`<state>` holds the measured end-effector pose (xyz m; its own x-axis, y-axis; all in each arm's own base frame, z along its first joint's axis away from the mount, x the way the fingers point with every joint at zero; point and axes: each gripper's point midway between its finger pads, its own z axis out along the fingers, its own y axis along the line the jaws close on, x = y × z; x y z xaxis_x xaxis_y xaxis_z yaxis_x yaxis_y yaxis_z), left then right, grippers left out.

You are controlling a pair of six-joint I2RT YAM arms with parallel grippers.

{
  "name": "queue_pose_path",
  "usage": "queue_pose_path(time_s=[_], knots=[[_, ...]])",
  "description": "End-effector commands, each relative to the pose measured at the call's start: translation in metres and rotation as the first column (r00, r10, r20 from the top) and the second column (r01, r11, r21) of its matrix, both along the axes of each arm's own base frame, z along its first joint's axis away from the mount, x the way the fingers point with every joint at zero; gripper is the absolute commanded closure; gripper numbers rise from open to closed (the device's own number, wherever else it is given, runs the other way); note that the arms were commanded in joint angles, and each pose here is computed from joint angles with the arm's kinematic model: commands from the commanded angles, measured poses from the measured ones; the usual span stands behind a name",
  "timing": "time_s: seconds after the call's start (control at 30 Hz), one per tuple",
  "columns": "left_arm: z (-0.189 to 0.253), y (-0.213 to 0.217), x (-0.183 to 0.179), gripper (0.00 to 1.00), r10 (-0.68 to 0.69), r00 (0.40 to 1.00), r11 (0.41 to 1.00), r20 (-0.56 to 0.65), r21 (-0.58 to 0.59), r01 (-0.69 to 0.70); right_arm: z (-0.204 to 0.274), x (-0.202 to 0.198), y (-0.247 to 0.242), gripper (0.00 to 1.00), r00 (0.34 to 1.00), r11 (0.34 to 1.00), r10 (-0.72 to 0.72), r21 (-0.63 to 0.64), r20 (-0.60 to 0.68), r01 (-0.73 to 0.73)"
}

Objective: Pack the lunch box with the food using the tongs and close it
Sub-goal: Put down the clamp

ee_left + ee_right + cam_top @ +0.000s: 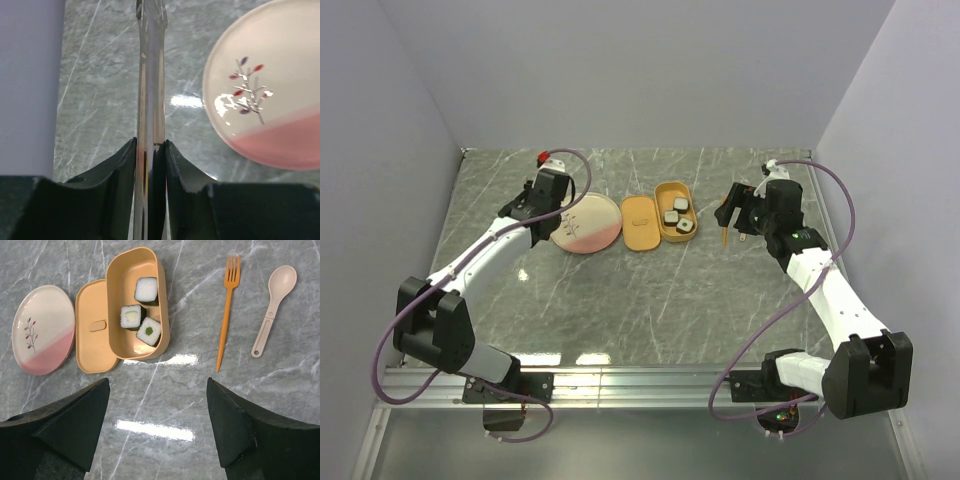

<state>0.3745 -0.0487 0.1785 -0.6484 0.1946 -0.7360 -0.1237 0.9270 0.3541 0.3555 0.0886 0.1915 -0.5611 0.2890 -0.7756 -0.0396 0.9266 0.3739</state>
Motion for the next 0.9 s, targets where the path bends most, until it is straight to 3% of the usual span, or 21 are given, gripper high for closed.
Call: queue_pose_path(time_s=[0.0, 0.43, 0.87], knots=[[0.019, 0.01, 0.019, 0.67, -0.011, 0.992, 1.0, 0.122, -0.006, 0.012, 0.024, 0.011, -0.002, 0.15, 0.998, 1.0, 0.0, -0.003, 0.069, 0.001], [-0.057, 0.039, 0.005, 0.66, -0.067, 0.997, 0.998, -0.031, -0.018, 0.067, 0.022, 0.009, -0.002, 0.15, 0.998, 1.0, -0.005, -0.002, 0.064, 0.005], [-0.11, 0.042, 0.029, 0.67, -0.074, 0.983, 0.997, -0.168, -0.047, 0.067, 0.024, 0.01, -0.008, 0.15, 0.998, 0.999, -0.024, -0.022, 0.063, 0.026]])
